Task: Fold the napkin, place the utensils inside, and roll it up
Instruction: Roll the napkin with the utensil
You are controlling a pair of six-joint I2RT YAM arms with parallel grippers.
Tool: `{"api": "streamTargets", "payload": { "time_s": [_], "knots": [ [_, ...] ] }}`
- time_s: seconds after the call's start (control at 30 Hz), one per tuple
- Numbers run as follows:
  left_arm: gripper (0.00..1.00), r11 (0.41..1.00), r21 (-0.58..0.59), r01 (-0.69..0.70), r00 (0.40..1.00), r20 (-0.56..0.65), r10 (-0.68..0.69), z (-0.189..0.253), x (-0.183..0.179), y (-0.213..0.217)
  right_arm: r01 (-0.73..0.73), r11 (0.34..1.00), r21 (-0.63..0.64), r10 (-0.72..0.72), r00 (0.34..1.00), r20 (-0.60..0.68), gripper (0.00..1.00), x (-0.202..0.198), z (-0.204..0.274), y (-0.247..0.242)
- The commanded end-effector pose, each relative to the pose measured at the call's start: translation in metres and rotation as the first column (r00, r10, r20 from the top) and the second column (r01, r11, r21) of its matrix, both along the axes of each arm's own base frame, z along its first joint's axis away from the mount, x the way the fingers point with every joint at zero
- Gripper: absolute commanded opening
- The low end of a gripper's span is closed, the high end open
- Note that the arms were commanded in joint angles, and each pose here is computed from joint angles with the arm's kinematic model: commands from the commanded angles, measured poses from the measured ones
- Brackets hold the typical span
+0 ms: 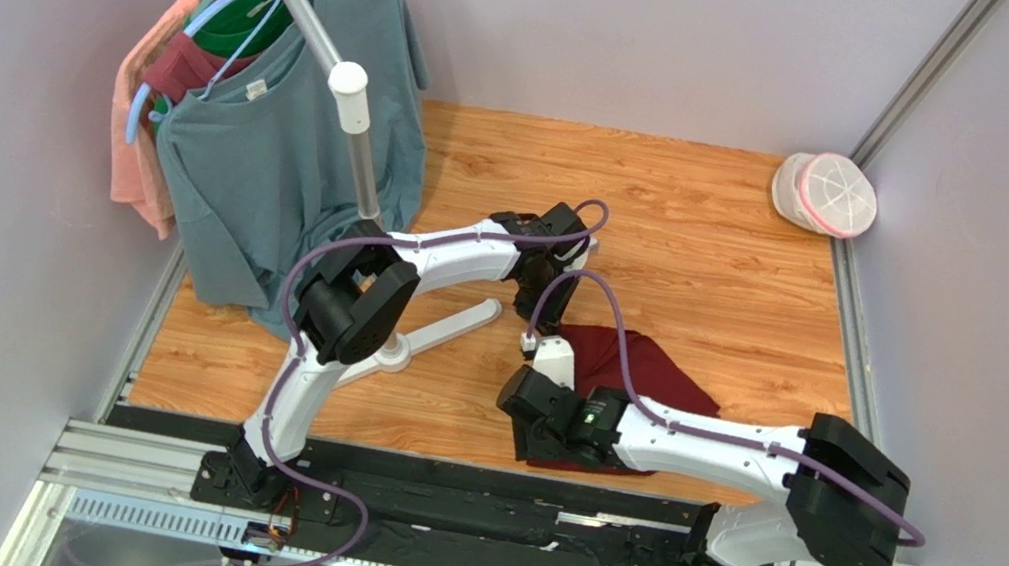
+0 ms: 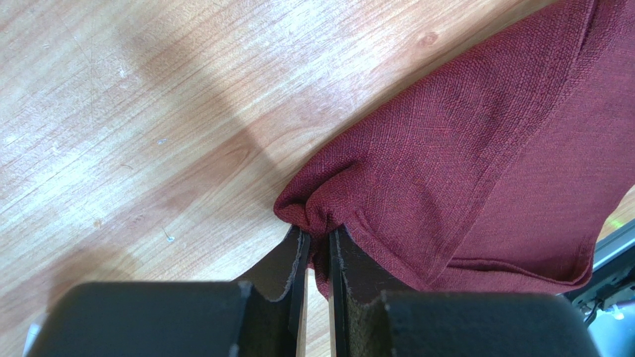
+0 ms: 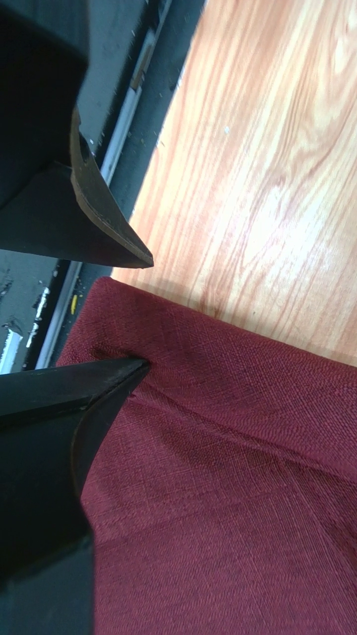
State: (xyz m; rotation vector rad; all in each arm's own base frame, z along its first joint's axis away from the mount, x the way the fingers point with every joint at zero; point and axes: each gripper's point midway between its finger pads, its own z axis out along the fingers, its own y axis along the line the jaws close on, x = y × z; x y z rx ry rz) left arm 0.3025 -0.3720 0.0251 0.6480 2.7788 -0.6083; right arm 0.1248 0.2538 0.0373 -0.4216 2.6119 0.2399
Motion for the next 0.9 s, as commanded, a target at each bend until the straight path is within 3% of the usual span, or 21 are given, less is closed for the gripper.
{"api": "streamTargets", "payload": {
  "time_s": [0.0, 0.37, 0.4, 0.47, 0.57, 0.7, 0.87],
  "knots": [
    [0.06, 0.999, 0.046, 0.020, 1.000, -0.011, -0.019, -0.003, -0.003, 0.008, 0.060, 0.998, 0.005, -0.061, 0.998, 0.017, 0.53, 0.011, -0.010, 0.003],
    [0.07, 0.999, 0.050, 0.019, 1.000, -0.003, -0.019, 0.001, -0.003, 0.010, 0.103, 0.995, -0.019, -0.104, 0.991, -0.084, 0.53, 0.007, -0.051, -0.020],
    [0.08, 0.999, 0.051, 0.019, 1.000, -0.002, -0.019, 0.001, -0.003, 0.011, 0.121, 0.993, -0.006, -0.121, 0.988, -0.099, 0.51, 0.010, -0.053, -0.023],
    [0.09, 0.999, 0.044, 0.012, 1.000, 0.014, -0.013, 0.007, -0.001, 0.010, 0.124, 0.990, 0.068, -0.114, 0.984, -0.139, 0.36, 0.008, -0.053, -0.019],
    [0.21, 1.000, 0.025, 0.002, 0.999, 0.043, -0.003, 0.021, 0.003, 0.008, 0.124, 0.978, 0.167, -0.092, 0.977, -0.191, 0.25, 0.006, -0.057, -0.024],
    [0.55, 1.000, -0.027, -0.006, 0.997, 0.082, 0.008, 0.042, 0.009, 0.002, 0.125, 0.950, 0.288, -0.055, 0.969, -0.239, 0.14, 0.004, -0.058, -0.024],
    [0.68, 0.995, -0.095, -0.033, 0.989, 0.138, 0.046, 0.072, 0.016, -0.004, 0.107, 0.899, 0.424, 0.021, 0.958, -0.286, 0.08, -0.003, -0.059, -0.019]
  ]
}}
